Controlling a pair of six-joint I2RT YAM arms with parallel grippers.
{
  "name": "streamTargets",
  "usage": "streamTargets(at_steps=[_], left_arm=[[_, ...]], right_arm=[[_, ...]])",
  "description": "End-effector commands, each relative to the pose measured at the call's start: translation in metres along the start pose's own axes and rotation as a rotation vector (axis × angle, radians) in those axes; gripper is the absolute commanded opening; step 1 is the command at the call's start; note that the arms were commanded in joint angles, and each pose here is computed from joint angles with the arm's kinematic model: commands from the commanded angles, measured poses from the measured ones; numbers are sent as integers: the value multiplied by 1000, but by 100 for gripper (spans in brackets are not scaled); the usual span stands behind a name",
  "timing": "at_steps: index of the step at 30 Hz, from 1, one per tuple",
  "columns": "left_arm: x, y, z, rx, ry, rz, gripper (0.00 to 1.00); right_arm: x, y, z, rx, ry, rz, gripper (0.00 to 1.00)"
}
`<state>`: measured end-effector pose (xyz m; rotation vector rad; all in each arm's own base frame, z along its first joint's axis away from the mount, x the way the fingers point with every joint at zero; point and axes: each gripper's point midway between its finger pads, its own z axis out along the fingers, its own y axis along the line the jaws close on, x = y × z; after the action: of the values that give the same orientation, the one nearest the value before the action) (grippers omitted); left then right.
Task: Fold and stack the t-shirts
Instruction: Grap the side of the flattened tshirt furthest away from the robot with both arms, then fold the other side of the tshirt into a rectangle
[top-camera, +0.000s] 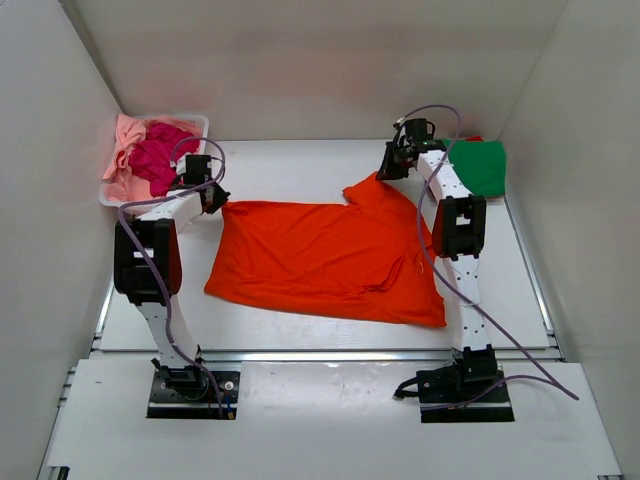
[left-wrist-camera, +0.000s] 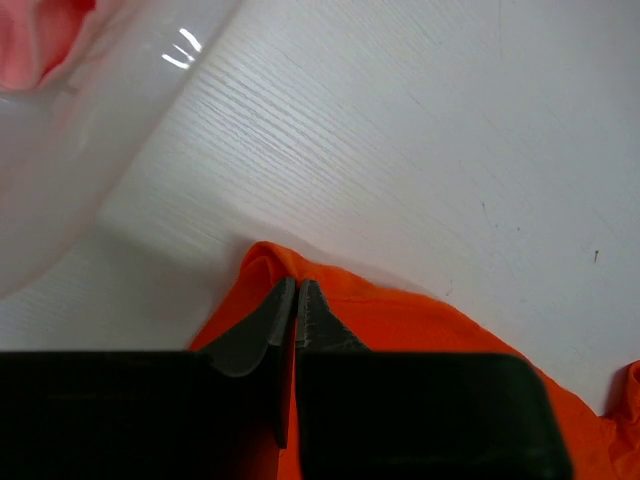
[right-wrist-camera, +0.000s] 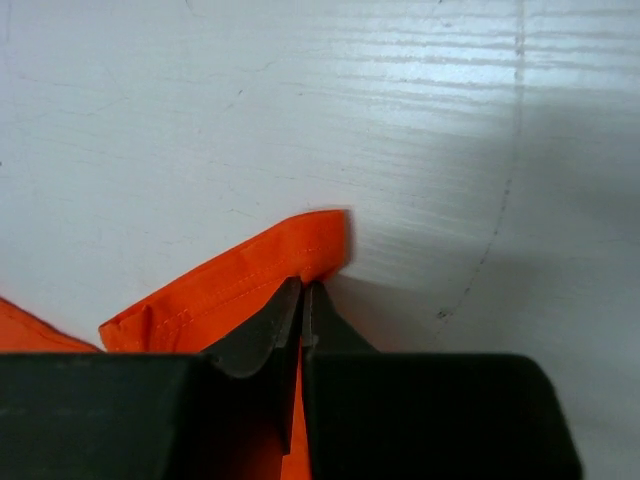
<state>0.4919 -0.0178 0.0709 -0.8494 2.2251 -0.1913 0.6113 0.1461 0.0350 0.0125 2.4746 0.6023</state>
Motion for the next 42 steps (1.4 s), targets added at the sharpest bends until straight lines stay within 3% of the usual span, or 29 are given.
streamTargets(at_steps=[1,8,9,18,23,28,42], left_arm=[[-29,-11,-24,72,-68,-9,0],[-34,-20,-32,120,-78,-8,0],[-42,-7,-32,103,-87,-31,0],[-35,-1,-41,136,-75,-47,0],[-25,3,-44,139,-62,-46,0],[-5,15,-50,130,-22,-42,0],[11,40,-83,96,-43,-35,0]], right_arm=[[-34,8,-26,-80,-90,-73,0],[-40,20,-71,-93,-93,-143,0],[-30,19,-69,-86,-70,-157,0],[-41,35,-145,-107,-147,-170,0],[-4,45,-167,-142,-115,-151,0],[65,61,-175,-179,-37,-145,0],[134,80,-236,-200,-34,-134,0]])
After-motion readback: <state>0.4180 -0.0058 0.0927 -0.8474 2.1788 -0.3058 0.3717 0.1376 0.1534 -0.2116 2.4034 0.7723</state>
